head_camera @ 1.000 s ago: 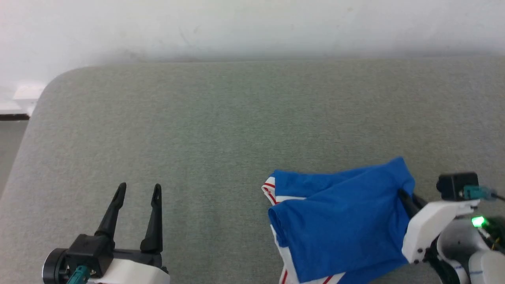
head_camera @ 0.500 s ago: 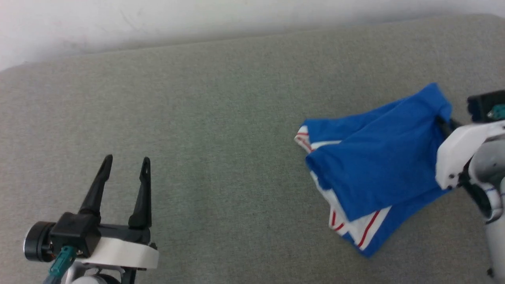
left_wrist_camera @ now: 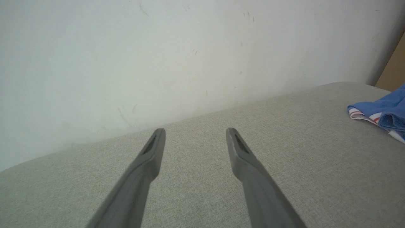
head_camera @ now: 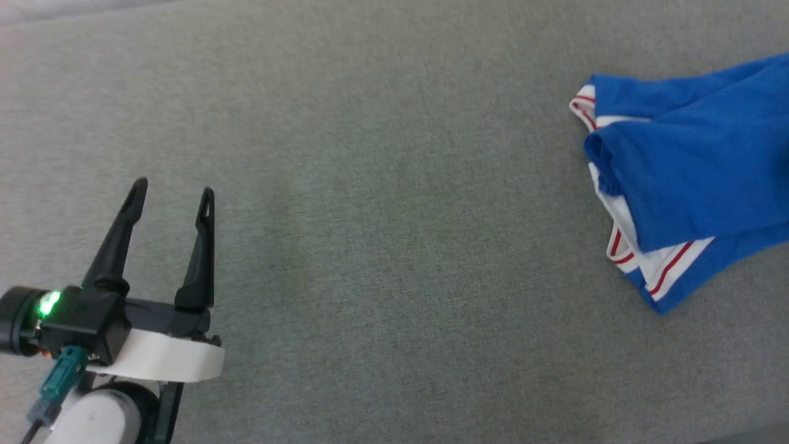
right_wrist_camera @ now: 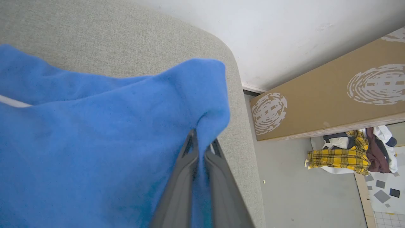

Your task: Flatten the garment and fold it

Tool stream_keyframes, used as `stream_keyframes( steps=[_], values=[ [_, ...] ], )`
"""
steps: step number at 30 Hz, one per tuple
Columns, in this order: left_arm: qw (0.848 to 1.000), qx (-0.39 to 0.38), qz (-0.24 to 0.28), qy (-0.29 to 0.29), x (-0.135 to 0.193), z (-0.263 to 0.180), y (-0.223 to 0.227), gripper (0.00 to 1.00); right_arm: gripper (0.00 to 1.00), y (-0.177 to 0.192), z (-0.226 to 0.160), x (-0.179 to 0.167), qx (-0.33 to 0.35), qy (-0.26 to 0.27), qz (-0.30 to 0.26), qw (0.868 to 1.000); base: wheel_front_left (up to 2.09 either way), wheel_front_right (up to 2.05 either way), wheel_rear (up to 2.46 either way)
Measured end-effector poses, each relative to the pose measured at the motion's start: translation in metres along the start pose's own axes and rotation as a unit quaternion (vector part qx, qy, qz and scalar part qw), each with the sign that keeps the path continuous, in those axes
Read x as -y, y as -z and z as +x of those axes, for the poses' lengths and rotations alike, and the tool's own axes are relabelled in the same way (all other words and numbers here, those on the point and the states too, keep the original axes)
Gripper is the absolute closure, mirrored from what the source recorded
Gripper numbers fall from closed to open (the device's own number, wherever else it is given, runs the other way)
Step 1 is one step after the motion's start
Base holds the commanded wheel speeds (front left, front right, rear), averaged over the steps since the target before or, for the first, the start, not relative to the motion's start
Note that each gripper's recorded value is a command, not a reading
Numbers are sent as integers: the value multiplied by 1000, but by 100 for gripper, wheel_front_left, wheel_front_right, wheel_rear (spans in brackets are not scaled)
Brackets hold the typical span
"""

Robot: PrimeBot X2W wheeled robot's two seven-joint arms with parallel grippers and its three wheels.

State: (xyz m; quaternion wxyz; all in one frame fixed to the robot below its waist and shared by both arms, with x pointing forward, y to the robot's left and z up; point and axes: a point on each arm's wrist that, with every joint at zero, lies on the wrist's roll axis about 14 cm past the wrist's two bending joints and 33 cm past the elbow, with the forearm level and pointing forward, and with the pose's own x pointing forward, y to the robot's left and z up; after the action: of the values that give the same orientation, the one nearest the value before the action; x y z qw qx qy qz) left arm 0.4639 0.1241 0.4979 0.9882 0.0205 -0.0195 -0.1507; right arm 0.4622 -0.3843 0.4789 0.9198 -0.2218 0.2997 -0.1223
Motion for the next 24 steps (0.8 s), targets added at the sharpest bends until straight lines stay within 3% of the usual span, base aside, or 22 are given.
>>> stream_keyframes(
  steps=[11, 17, 19, 20, 21, 24],
  values=[
    [999, -7, -4, 38, 14, 35, 27, 0, 100, 29, 29, 44, -56, 66, -71, 994, 0, 0, 0],
    [999, 16, -23, 33, 15, 43, 35, 0, 96, 53, 42, 36, -77, 65, -65, 993, 0, 0, 0],
    [999, 29, -27, 30, 14, 45, 33, 0, 54, 58, 45, 28, -81, 60, -63, 993, 0, 0, 0],
    [999, 34, -28, 27, 13, 45, 31, 0, 6, 60, 47, 26, -82, 59, -63, 993, 0, 0, 0],
    [998, 37, -31, 27, 13, 45, 31, 0, 0, 61, 48, 24, -82, 58, -64, 993, 0, 0, 0],
    [998, 46, -37, 17, 9, 44, 26, 0, 0, 60, 47, 21, -78, 57, -62, 993, 0, 0, 0]
  ],
)
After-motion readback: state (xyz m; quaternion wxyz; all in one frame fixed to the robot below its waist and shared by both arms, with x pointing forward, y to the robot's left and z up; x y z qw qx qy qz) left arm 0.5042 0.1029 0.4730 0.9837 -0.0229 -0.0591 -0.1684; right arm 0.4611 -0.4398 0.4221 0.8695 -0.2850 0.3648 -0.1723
